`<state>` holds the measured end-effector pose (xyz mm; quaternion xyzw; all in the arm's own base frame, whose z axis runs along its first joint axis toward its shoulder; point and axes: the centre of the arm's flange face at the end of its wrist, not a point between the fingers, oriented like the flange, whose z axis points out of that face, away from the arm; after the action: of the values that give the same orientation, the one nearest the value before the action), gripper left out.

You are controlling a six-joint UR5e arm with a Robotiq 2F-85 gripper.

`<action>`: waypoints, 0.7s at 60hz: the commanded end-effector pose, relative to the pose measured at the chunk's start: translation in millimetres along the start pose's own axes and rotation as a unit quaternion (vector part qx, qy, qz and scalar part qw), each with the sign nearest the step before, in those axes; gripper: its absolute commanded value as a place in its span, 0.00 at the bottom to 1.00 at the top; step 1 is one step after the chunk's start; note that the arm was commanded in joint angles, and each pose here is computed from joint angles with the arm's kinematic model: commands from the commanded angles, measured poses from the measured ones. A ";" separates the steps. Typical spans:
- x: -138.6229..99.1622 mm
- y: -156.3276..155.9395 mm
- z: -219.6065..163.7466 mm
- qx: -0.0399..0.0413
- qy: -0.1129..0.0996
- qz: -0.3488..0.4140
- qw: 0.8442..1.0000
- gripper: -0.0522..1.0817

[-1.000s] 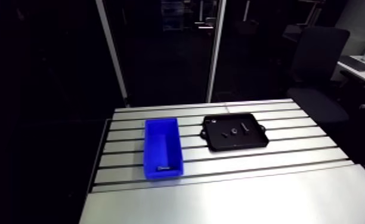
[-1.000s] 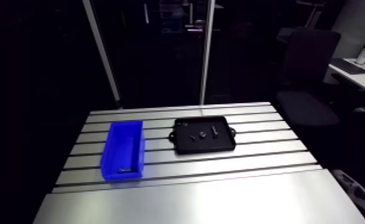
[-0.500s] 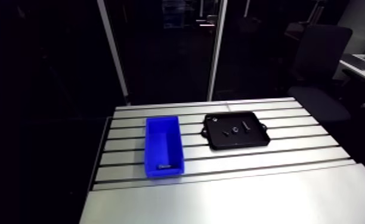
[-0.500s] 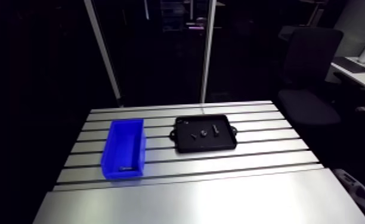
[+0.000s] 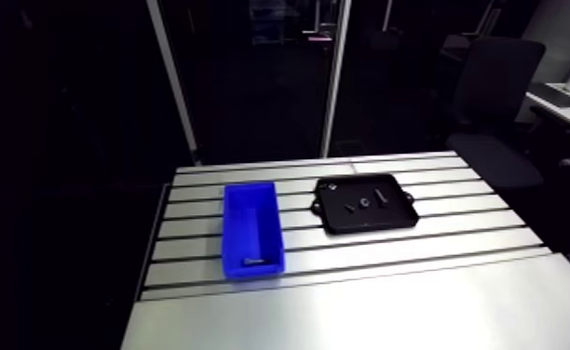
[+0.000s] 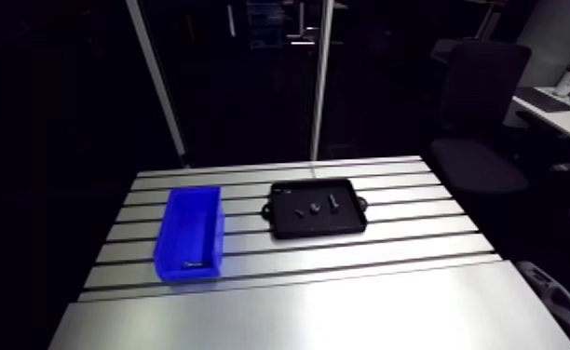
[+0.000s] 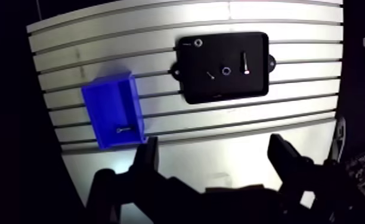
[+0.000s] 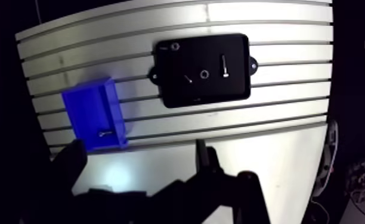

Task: Pick up the M10 bolt from the tray and put it into the blue bin.

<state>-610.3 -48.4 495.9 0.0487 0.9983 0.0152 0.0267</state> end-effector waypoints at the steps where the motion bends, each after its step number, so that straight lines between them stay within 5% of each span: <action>1: 3.4 23.2 6.3 0.002 -0.004 -0.025 1.000 0.05; 18: 15.3 75.7 24.6 0.002 0.015 -0.057 0.998 0.05; 42: 37.9 104.8 95.3 0.009 0.000 -0.068 0.998 0.05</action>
<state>-624.4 48.4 438.8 -0.0157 0.9995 0.0072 0.0247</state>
